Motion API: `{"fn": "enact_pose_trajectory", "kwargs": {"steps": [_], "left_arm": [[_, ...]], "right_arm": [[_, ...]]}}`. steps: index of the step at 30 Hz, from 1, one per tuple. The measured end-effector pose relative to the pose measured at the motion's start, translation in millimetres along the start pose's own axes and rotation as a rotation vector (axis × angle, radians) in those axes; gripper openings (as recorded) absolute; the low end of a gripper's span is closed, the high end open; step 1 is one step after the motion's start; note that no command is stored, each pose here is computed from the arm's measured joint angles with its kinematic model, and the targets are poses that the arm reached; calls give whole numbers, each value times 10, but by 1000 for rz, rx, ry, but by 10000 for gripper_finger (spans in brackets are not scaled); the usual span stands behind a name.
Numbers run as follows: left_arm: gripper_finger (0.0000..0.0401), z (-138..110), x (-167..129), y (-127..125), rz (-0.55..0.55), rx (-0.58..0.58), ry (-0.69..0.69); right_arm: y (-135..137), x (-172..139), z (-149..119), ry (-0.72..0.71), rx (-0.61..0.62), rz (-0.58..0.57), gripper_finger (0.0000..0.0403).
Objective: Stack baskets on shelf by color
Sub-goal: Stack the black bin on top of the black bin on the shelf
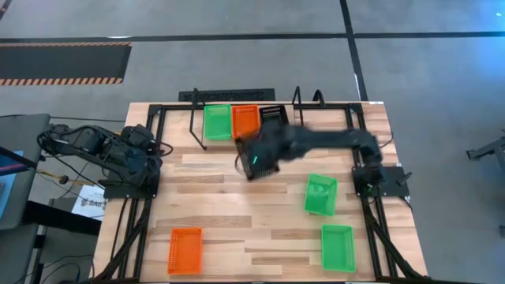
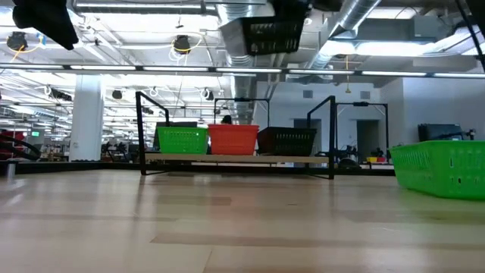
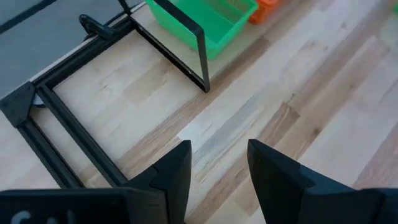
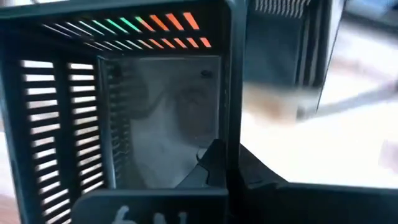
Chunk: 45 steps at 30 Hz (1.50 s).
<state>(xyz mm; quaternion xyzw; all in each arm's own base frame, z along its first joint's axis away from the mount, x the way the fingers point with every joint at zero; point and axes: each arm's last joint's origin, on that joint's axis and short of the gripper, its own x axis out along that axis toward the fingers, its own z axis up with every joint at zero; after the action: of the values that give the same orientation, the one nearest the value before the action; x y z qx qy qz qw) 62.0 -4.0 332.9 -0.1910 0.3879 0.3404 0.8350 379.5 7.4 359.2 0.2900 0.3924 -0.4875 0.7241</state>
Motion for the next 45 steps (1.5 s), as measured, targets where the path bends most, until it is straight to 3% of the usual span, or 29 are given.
{"fn": "enact_pose_trajectory", "kwargs": {"steps": [6, 11, 14, 20, 26, 30, 37, 45], "left_arm": [[144, 8, 1, 3, 16, -86, -27], [144, -36, 73, -11, 44, -144, -22], [144, -77, 135, -21, 64, -195, -12], [144, -166, 257, -37, 103, -283, 17], [144, -192, 288, -40, 113, -324, 28], [144, -193, 290, -40, 114, -319, 29], [144, -198, 290, -41, 108, -303, 47], [144, -207, 289, -45, 96, -271, 81]], "right_arm": [[-581, -88, 706, -103, -51, -22, 3], [-918, 155, 1137, -31, -101, -23, 2], [-955, 419, 1329, 28, -149, 47, 2], [-911, 924, 1564, 82, -178, 172, 2], [-923, 1300, 1603, 171, -161, 158, 2], [-950, 1389, 1603, 195, -151, 152, 2], [-1113, 1079, 1647, 161, -131, 162, 2], [-1684, 28, 1502, 14, -13, 15, 2]]}}
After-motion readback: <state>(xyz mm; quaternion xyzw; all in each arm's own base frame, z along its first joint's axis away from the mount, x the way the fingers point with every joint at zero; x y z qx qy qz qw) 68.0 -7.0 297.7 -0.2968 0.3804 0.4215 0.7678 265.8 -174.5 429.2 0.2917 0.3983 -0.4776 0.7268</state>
